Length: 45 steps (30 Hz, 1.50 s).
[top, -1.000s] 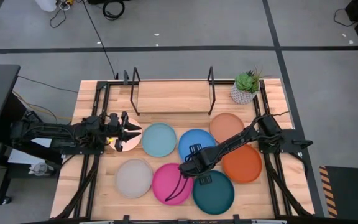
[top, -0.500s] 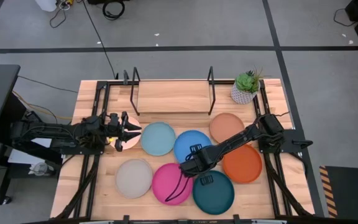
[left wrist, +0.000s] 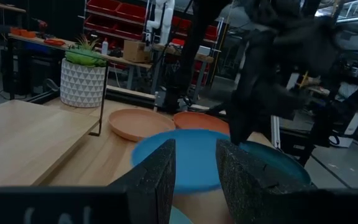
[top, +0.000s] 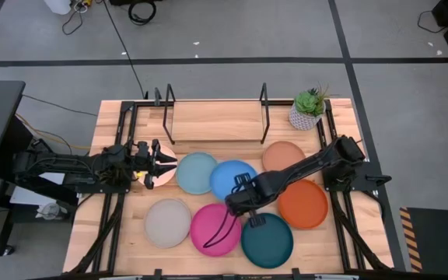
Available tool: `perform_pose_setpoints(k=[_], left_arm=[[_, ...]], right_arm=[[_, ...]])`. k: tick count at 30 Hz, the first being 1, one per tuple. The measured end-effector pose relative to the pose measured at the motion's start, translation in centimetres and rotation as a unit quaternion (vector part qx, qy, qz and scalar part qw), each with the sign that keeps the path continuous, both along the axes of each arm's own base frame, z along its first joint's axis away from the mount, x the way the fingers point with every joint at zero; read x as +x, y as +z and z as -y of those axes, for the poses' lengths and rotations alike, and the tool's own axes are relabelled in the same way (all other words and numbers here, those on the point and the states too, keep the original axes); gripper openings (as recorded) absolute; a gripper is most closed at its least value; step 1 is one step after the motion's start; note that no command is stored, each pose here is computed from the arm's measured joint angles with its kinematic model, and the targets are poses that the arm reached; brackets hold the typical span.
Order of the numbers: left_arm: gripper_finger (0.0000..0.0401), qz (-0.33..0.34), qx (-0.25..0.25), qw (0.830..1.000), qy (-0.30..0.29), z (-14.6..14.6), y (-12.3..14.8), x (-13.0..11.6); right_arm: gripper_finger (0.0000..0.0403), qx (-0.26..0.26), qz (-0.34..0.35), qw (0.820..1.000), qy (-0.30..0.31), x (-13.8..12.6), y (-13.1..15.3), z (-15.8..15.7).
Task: Place and stack plates onto a shelf
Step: Put the blue plate on the shelf
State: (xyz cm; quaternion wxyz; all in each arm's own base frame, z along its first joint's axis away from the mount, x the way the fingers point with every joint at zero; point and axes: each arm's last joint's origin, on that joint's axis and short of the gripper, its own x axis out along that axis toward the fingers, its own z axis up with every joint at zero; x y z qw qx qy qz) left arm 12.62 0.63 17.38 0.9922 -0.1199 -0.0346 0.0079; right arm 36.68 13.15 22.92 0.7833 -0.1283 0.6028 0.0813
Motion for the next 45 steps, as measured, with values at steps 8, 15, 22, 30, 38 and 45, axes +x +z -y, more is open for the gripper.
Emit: perform_pose_setpoints(k=[8, 15, 22, 30, 38, 45], left_arm=[[0.0123, 0.002, -0.004, 1.0, 0.005, 0.0, 0.0, 0.0], [0.0123, 0.003, -0.021, 1.0, 0.022, -0.1, 0.0, 0.0], [0.0123, 0.006, -0.046, 0.999, 0.022, -0.1, 0.1, 0.0], [0.0123, -0.001, -0.071, 0.997, 0.02, -0.1, -0.1, 0.0], [0.0123, -0.007, -0.072, 0.997, 0.021, -0.1, -0.2, 0.0], [0.0123, -0.005, -0.071, 0.997, 0.02, -0.1, -0.2, 0.0]], right_arm=[[0.0018, -0.066, 0.031, 0.997, 0.037, 1.3, 2.0, 2.3], [0.0018, -0.129, 0.019, 0.991, 0.002, 2.2, 1.0, 7.7], [0.0018, -0.149, 0.005, 0.987, -0.065, 2.4, -0.7, 14.5], [0.0018, -0.151, 0.003, 0.977, -0.147, 1.7, -1.5, 21.3], [0.0018, -0.11, 0.007, 0.979, -0.169, 0.8, -2.7, 24.3], [0.0037, -0.113, 0.006, 0.979, -0.167, 0.8, -2.8, 24.2]])
